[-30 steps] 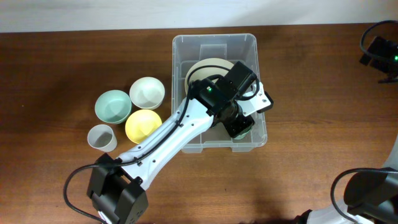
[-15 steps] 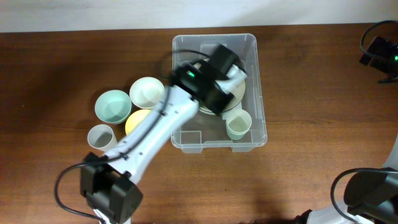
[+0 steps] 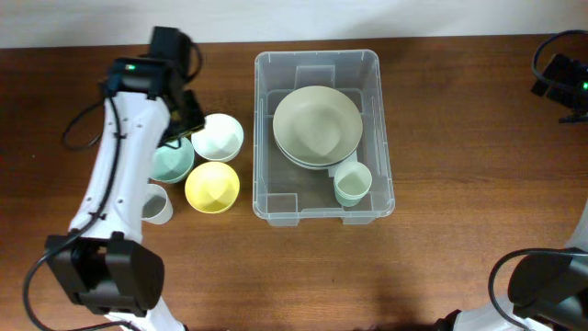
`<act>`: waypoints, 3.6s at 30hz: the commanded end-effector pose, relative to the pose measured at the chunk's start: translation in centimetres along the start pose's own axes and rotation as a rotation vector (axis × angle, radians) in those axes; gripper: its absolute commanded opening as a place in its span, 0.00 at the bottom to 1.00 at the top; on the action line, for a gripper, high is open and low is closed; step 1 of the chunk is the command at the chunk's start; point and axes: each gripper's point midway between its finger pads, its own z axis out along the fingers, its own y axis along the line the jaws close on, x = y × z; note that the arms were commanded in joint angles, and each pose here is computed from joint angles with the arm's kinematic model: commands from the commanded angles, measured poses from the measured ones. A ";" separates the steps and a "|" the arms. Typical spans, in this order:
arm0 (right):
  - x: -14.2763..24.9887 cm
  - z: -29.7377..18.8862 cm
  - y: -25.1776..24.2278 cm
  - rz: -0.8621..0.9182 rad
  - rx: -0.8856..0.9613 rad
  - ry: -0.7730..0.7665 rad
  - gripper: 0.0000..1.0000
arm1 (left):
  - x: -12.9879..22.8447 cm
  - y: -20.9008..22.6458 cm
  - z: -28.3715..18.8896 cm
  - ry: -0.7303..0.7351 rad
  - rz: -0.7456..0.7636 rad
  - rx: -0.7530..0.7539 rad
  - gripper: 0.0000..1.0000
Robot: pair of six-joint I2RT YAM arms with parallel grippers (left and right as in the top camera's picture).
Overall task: Pack container
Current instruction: 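Move the left gripper back to the small grey cup, then lower the left gripper into the grey cup and grasp its rim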
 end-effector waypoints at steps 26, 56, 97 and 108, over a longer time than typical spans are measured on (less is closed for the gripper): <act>-0.1 -0.1 0.1 -0.001 -0.003 -0.004 0.99 | 6.0 9.5 11.4 0.017 -0.620 -0.364 0.53; -0.1 -0.1 0.1 -0.001 -0.003 -0.004 0.99 | 4.5 11.3 3.6 -0.132 -0.628 -0.267 0.53; -0.1 -0.1 0.1 -0.001 -0.003 -0.004 0.99 | 6.3 8.1 13.4 0.081 -0.580 -0.333 0.50; -0.1 -0.1 0.1 -0.001 -0.003 -0.004 0.99 | 6.4 7.7 13.5 0.096 -0.585 -0.316 0.42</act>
